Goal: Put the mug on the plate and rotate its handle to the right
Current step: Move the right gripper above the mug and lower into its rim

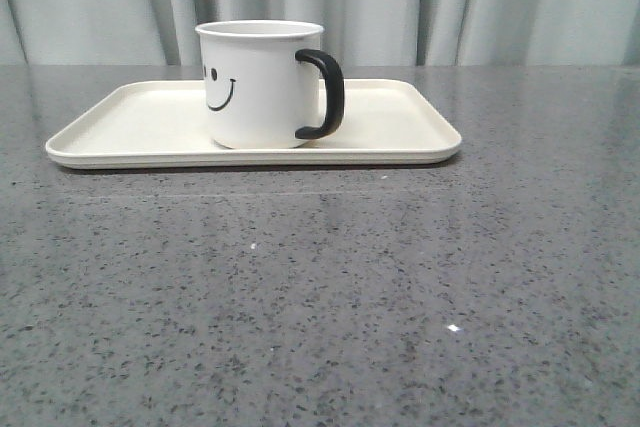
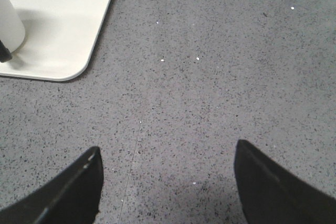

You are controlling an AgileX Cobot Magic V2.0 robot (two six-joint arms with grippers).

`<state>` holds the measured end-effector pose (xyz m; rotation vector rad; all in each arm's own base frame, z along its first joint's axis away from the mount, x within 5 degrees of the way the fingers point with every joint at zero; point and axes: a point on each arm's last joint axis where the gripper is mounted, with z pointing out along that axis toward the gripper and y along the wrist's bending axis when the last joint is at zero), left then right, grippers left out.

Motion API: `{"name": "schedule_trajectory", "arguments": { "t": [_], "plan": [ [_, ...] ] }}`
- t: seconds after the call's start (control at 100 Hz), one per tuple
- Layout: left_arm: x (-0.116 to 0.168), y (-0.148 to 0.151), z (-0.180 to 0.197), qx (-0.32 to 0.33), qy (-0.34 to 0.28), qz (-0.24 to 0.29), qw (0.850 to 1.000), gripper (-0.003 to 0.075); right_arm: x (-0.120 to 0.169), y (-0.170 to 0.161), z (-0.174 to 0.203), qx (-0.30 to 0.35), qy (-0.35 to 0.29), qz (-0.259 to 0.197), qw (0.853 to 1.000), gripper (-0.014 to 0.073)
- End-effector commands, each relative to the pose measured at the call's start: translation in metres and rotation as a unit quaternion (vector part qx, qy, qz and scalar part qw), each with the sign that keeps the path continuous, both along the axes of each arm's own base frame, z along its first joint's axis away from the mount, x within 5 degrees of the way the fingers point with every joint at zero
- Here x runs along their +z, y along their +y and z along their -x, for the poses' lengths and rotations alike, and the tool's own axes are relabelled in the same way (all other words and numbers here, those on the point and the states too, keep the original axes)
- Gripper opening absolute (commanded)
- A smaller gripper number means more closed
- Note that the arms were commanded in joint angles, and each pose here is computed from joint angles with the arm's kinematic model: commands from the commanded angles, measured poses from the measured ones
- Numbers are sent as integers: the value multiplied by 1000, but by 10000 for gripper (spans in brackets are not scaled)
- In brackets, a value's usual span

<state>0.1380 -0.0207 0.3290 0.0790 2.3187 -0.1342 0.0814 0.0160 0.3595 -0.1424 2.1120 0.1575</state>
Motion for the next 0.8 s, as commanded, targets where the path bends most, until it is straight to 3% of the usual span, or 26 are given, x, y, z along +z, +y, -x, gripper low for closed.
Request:
{"name": "schedule_trajectory", "arguments": {
  "t": [0.0,0.15,0.41,0.79],
  "plan": [
    [12,0,3,2,-54,12,998,463,17,-1,-6,-7,-59,-8,998,531],
    [12,0,4,2,-53,12,998,463,23,7,-10,14,-87,-57,994,531],
    [11,0,4,2,-52,12,999,463,20,26,-38,80,-58,-102,990,531],
    [11,0,4,2,-52,12,999,463,42,70,-108,174,-7,-97,980,531]
  ]
}}
